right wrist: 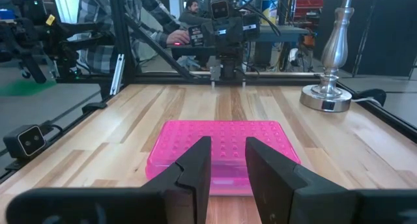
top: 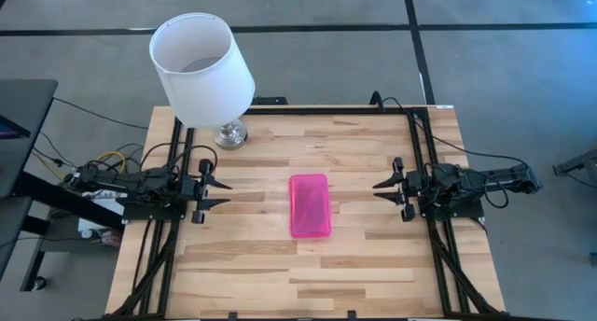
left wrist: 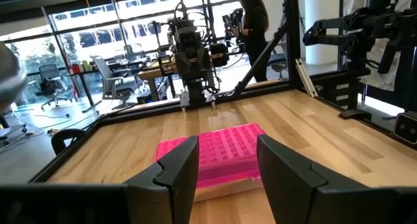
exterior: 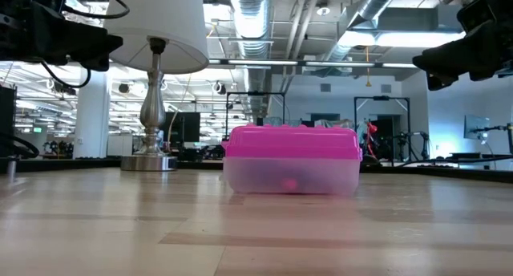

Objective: Pick & place school supplies into a supply box
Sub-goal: Return to Home Position

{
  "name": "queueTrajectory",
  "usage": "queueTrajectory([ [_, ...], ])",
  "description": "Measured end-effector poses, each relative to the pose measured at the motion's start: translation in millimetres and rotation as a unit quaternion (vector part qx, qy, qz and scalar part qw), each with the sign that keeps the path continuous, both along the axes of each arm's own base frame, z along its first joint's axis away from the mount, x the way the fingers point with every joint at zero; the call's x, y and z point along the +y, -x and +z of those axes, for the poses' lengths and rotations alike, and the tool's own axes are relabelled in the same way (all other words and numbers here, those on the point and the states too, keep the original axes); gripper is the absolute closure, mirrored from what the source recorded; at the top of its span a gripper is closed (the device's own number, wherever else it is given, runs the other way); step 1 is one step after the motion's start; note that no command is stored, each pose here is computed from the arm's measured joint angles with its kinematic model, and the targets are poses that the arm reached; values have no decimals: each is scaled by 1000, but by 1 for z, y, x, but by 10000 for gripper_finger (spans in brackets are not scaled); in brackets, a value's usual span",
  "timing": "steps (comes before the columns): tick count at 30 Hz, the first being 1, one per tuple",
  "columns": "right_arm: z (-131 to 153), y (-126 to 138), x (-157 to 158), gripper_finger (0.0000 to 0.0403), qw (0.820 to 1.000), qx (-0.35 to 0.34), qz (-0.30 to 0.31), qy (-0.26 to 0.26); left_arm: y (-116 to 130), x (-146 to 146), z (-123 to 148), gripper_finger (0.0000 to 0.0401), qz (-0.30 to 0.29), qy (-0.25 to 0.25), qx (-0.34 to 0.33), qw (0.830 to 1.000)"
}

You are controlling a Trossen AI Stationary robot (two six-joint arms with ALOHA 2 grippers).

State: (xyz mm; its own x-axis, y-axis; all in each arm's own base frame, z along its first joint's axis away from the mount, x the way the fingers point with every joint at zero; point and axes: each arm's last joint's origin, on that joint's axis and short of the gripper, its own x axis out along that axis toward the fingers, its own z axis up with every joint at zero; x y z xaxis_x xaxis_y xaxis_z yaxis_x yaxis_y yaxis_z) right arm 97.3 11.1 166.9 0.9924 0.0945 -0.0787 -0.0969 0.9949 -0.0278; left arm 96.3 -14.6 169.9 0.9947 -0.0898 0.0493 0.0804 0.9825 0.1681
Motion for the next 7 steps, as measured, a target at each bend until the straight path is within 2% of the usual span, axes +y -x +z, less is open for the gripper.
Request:
queueTrajectory([
  [7, 0, 0, 0, 312, 1000, 0, 0, 0, 0, 0, 0, 250, 0, -2, 0, 1000],
])
